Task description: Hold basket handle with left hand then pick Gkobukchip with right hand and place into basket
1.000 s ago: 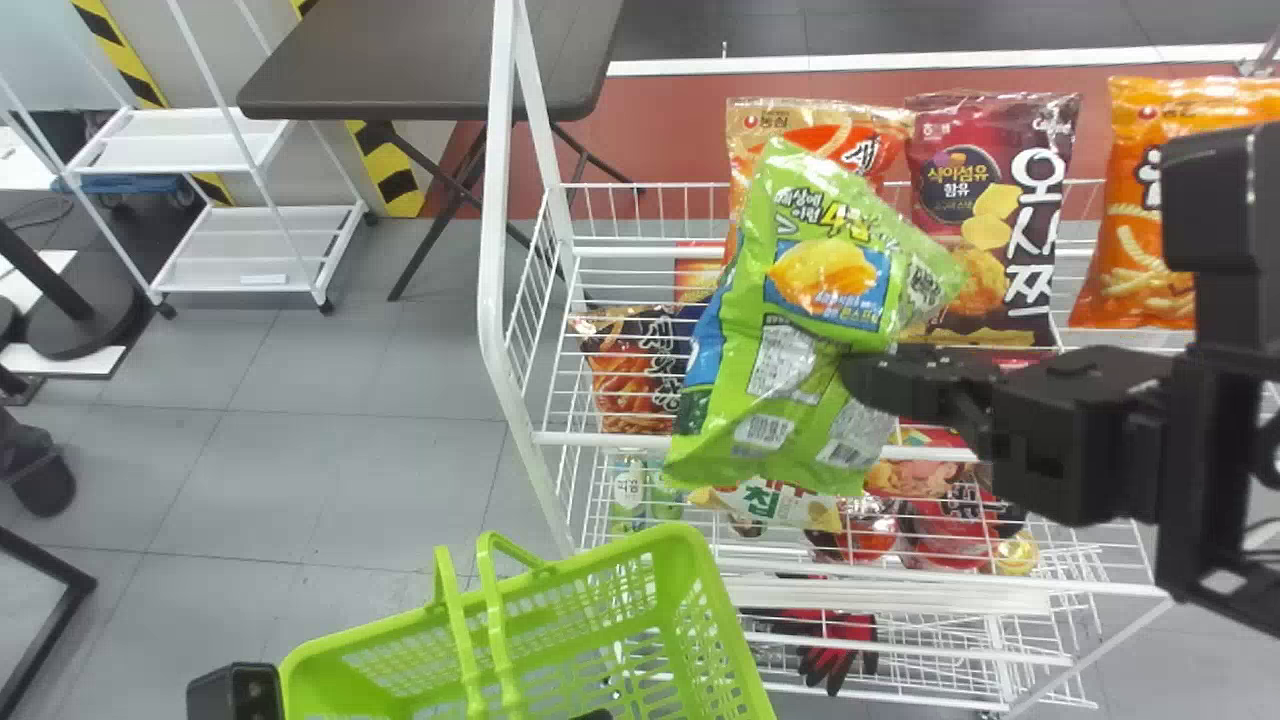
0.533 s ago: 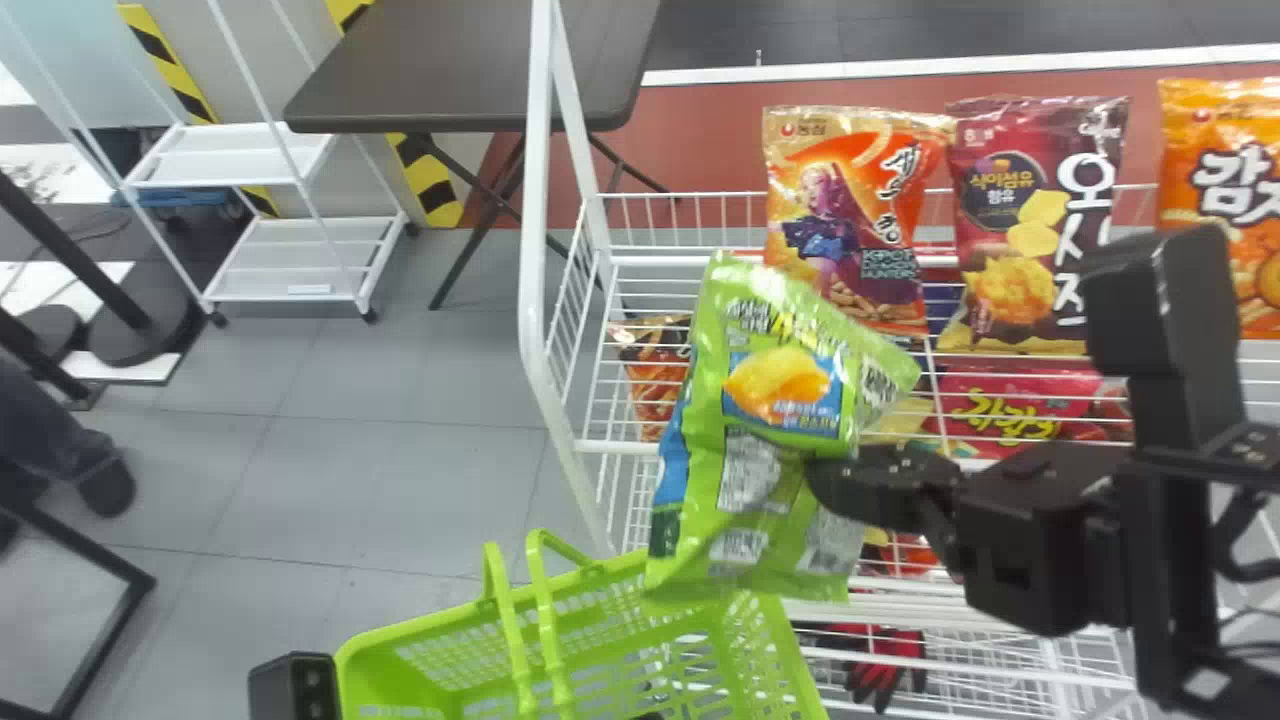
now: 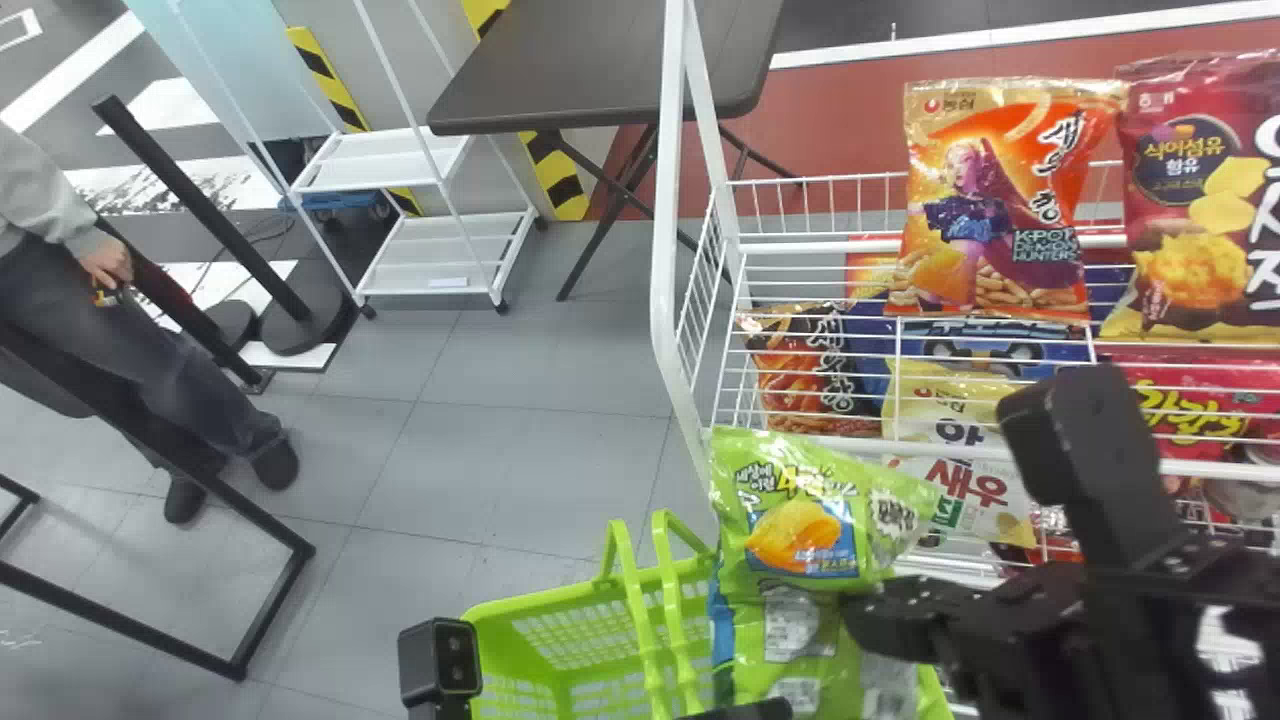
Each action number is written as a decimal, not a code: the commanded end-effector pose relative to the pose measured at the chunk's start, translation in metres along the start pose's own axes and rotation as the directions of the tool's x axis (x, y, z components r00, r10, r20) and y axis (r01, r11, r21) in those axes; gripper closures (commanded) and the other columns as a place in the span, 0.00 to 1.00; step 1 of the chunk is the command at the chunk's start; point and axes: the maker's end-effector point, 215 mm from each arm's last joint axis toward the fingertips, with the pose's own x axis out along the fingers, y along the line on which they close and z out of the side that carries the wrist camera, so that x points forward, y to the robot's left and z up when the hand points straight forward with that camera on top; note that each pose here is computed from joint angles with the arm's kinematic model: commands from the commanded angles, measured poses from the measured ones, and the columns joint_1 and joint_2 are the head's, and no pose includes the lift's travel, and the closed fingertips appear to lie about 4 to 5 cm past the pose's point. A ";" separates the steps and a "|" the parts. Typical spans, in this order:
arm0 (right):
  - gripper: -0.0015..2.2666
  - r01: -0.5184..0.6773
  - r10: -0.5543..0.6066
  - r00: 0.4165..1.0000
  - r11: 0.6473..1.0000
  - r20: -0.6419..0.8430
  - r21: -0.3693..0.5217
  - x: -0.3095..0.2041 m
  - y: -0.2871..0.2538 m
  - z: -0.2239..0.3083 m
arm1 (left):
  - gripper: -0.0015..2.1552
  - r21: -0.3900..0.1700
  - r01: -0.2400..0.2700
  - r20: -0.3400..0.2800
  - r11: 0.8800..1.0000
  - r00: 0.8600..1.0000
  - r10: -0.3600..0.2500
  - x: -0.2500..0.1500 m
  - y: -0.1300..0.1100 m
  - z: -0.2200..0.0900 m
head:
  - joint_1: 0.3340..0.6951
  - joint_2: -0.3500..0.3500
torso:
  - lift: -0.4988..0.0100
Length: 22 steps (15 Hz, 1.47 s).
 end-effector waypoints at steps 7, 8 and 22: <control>0.00 -0.024 0.023 0.997 1.000 -0.074 -0.019 0.019 0.017 -0.026 | 1.00 0.003 0.009 0.001 1.000 1.000 -0.009 0.000 -0.004 0.000 | 1.00 1.00 | 0.98; 0.00 -0.022 0.021 0.998 1.000 -0.065 -0.016 0.016 0.017 -0.024 | 1.00 0.004 0.010 0.002 1.000 1.000 -0.010 0.000 -0.004 0.001 | 1.00 1.00 | 0.98; 0.03 -0.178 0.163 0.983 0.963 0.088 0.203 -0.036 -0.008 -0.009 | 1.00 -0.001 0.002 0.007 1.000 1.000 -0.002 -0.002 -0.001 0.000 | 1.00 1.00 | 0.98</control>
